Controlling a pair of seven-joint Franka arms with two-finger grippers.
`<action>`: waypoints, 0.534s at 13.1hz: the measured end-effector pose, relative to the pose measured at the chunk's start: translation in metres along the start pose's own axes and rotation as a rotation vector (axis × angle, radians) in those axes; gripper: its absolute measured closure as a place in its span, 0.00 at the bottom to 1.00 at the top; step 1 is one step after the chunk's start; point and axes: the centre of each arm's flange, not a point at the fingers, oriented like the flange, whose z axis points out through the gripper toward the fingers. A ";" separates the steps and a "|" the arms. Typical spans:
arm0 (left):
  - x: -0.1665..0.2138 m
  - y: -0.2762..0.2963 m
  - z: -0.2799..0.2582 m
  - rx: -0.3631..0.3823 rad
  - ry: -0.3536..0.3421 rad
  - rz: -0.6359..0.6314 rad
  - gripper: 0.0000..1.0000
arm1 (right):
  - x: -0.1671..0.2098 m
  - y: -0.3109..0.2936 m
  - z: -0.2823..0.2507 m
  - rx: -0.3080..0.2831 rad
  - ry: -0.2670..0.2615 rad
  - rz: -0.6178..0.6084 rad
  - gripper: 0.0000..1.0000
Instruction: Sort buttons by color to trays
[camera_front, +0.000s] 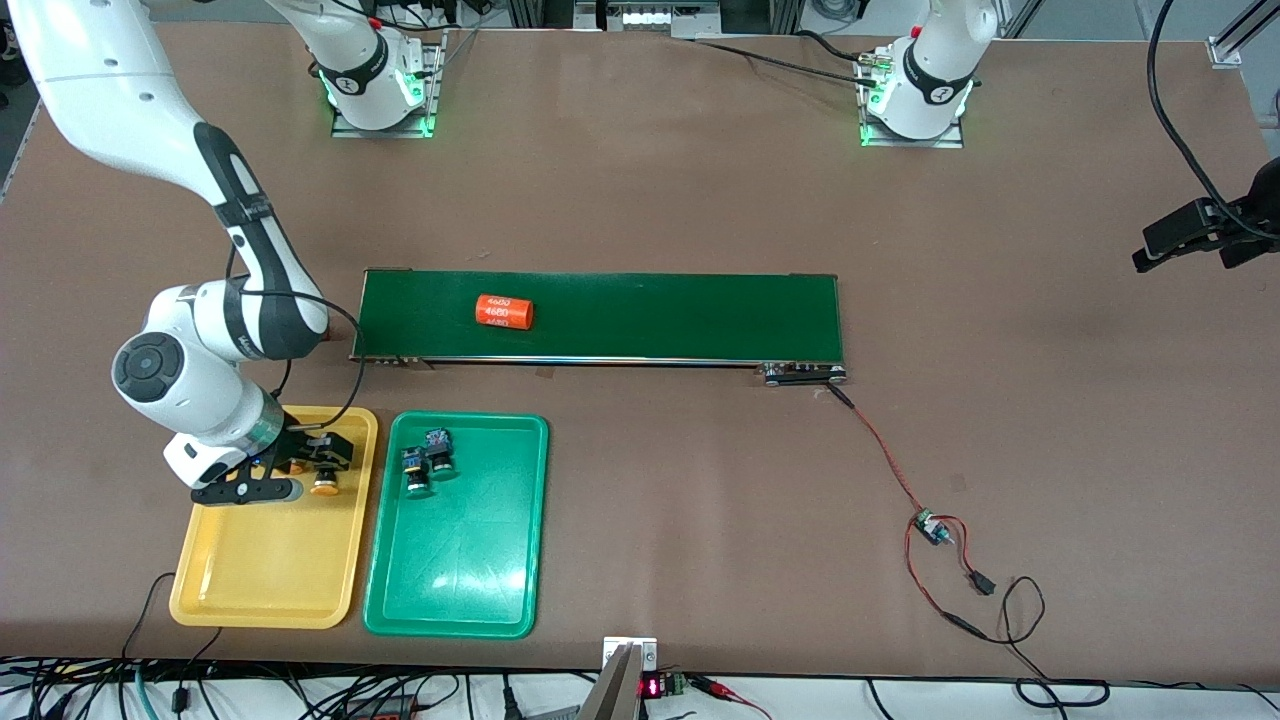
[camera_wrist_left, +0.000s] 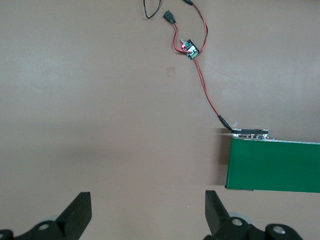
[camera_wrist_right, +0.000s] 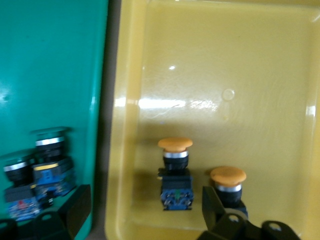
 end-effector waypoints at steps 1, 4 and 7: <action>0.000 0.000 0.000 0.000 0.000 0.000 0.00 | 0.000 -0.006 -0.014 0.002 -0.007 0.002 0.00; 0.000 0.000 0.000 0.000 0.000 0.001 0.00 | -0.004 -0.010 -0.053 -0.014 -0.053 0.000 0.00; 0.000 0.001 0.000 0.000 0.000 0.001 0.00 | -0.014 -0.005 -0.103 -0.039 -0.106 0.007 0.00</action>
